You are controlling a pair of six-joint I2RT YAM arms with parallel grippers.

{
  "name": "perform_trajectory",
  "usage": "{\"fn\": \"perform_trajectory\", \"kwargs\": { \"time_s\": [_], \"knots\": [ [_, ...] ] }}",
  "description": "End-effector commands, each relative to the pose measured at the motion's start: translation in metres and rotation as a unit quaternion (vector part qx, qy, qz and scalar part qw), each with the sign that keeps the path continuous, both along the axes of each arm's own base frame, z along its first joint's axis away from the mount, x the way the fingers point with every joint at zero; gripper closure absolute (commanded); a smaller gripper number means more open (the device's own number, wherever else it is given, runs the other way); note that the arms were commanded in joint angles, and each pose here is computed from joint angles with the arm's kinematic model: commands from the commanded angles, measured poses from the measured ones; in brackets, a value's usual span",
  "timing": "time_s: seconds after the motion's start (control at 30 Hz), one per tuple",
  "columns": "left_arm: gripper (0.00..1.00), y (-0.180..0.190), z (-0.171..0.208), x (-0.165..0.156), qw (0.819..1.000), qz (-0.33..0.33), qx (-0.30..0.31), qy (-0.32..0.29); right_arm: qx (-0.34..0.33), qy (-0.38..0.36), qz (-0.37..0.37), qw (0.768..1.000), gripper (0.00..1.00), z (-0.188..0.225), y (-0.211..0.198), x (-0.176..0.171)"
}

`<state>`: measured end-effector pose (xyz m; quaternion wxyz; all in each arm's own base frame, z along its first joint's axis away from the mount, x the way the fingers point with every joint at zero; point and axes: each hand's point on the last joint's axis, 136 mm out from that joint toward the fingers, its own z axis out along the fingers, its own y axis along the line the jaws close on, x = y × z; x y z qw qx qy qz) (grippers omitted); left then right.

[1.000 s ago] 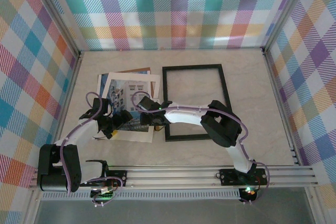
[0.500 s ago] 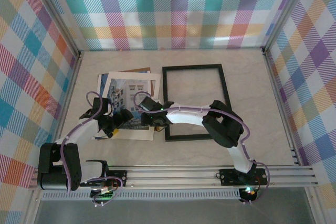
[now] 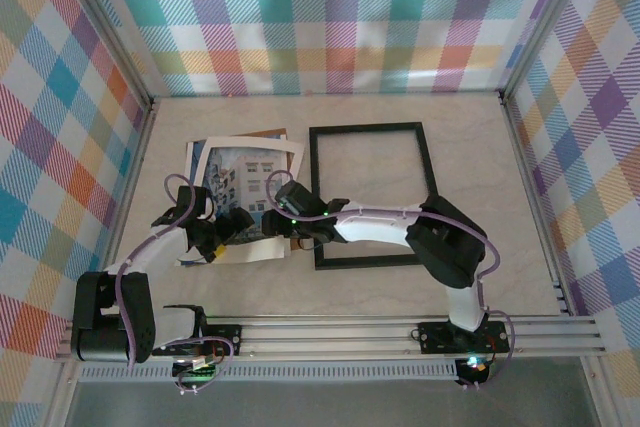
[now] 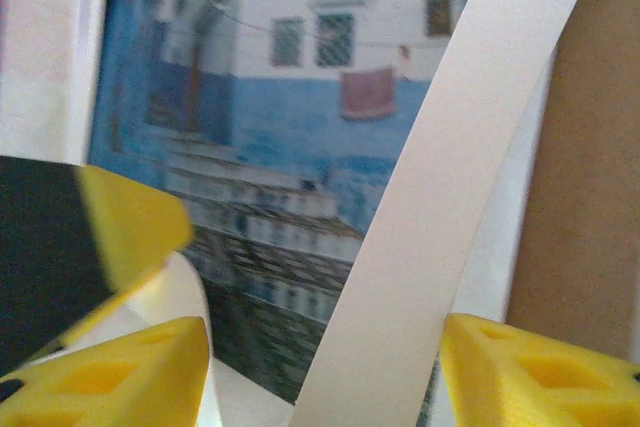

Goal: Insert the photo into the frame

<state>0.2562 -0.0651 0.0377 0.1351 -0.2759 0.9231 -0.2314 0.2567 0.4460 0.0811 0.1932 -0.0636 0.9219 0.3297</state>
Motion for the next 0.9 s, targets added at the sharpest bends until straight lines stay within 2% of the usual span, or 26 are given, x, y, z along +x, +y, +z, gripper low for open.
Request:
{"fn": "perform_trajectory", "kwargs": {
  "time_s": [0.0,0.67,0.87],
  "knots": [
    [0.00,0.001,-0.026,-0.030,0.998,-0.003,0.001,0.066,0.067,0.002,0.009,0.998,0.37,0.024,0.014,0.001],
    [0.00,0.002,-0.029,-0.031,0.997,-0.003,0.005,0.075,0.158,0.015,-0.045,0.986,0.39,0.052,-0.004,0.013],
    [0.00,0.002,-0.030,-0.030,0.997,-0.004,0.004,0.077,0.173,0.036,-0.046,0.983,0.40,0.046,0.002,0.012]
  ]
}}
